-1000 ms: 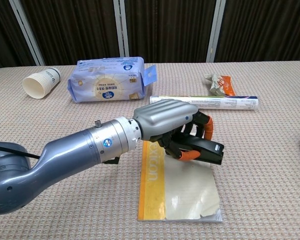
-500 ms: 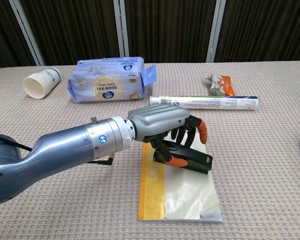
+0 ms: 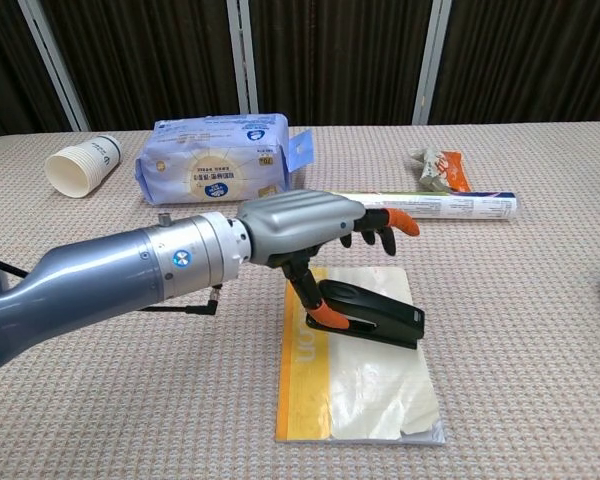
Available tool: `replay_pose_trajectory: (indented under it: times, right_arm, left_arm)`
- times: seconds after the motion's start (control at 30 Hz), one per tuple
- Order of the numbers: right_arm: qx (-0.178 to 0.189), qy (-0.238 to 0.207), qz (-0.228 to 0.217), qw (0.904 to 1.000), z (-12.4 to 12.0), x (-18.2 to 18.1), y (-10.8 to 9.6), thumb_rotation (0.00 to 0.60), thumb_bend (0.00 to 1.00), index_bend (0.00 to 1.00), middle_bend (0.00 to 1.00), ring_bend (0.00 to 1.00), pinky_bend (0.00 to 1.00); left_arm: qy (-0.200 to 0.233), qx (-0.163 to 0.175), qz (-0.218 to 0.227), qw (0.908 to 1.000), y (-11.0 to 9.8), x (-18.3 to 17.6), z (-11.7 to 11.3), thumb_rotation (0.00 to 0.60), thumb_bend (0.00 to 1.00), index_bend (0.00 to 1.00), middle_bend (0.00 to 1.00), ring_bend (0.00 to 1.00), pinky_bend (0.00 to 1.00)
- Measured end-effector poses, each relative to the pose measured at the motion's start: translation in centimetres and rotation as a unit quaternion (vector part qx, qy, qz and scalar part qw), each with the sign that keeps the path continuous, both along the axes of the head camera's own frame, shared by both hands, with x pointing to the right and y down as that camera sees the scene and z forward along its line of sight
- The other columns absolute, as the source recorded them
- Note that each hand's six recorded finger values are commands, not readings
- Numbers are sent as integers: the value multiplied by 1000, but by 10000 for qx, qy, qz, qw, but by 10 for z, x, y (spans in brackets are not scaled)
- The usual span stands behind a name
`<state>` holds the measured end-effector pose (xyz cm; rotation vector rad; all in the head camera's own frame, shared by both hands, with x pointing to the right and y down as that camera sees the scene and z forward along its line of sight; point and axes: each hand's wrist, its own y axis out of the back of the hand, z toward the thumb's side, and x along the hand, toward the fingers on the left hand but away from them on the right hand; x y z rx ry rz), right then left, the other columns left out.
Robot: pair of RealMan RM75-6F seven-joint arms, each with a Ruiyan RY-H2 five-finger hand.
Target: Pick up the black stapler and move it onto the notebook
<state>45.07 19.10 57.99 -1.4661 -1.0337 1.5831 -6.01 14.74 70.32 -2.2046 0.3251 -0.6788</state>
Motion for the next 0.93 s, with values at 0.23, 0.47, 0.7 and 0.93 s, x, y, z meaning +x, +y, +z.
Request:
replay_pose_trajectory:
  times: [0.23,0.47,0.7,0.93]
  right_arm:
    - [137,-50,-54,9999,-10,-2,4,600,24,0,0,0,0]
    - [55,33,-222,9997,-5,-11,10,600,23,0,0,0,0]
    - [-67,118,-434,9990,3,-23,15,600,25,0,0,0,0]
    - [-112,176,-520,9984,8,-32,17,600,25,0,0,0,0]
  left_arm:
    - [-11,603,-327,9976,-15,-46,-32,600,90,29,59,7,114]
    - [-668,1927,-1190,9717,-12,-135,-74,600,84,22,34,0,79]
    - [-2150,2803,-2577,8993,35,-258,-104,600,78,0,7,0,56]
    - [-2679,2775,-3365,8591,76,-323,-122,600,80,0,0,0,52]
